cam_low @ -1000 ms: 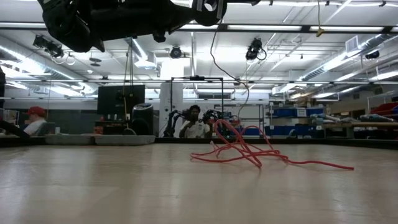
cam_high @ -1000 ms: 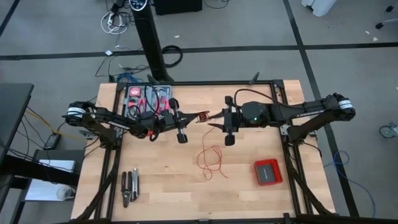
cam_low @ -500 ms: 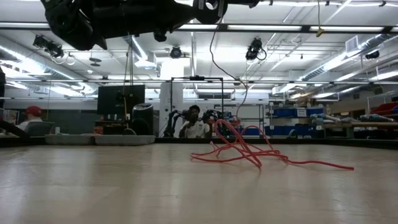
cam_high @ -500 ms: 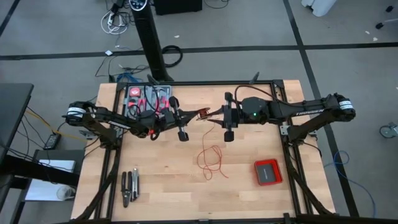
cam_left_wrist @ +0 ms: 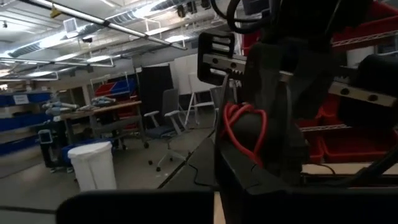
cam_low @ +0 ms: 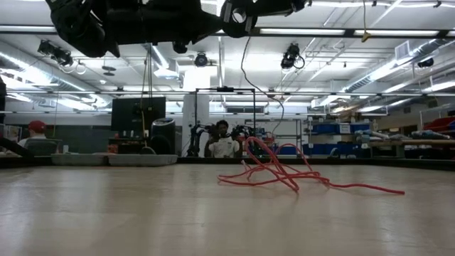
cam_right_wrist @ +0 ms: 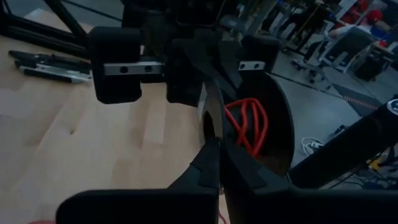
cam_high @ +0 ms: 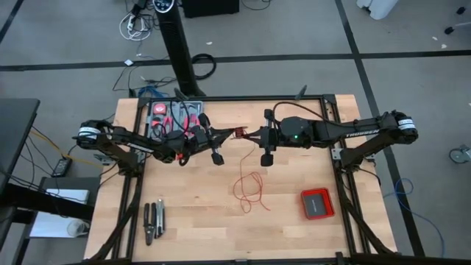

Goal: Coil cords
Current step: Coil the red wire onto the spool

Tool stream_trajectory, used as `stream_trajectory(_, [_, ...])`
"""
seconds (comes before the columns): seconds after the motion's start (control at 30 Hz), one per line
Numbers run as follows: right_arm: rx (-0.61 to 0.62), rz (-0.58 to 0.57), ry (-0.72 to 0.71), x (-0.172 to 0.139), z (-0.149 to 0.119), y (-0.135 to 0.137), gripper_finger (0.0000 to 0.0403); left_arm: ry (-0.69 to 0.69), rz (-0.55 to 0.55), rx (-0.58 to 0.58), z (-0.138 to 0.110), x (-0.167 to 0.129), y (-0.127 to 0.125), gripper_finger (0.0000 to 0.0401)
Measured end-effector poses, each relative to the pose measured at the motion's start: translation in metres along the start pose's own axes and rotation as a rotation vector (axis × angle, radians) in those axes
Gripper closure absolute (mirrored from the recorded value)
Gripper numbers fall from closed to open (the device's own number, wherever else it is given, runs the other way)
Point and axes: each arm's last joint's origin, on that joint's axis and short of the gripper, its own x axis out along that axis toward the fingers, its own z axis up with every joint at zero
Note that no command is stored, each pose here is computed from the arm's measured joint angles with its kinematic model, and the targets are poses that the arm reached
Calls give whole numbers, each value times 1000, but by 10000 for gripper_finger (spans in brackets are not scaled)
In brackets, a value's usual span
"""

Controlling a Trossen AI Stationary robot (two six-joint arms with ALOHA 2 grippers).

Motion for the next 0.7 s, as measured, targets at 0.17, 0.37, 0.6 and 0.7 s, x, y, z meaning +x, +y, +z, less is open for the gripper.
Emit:
stream_trajectory(0.17, [7, -11, 1, -4, 1, -1, 401, 2, -2, 0, 3, -1, 1, 334])
stream_trajectory(0.37, [2, -25, 27, -6, -1, -1, 401, 49, -18, 26, 2, -3, 2, 263])
stream_trajectory(0.6, [30, -37, -18, -19, 7, -3, 402, 131, -88, -9, -5, -4, -1, 249])
stream_trajectory(0.7, [38, -40, -49, -21, 10, -3, 402, 123, -150, -40, -5, -5, -3, 249])
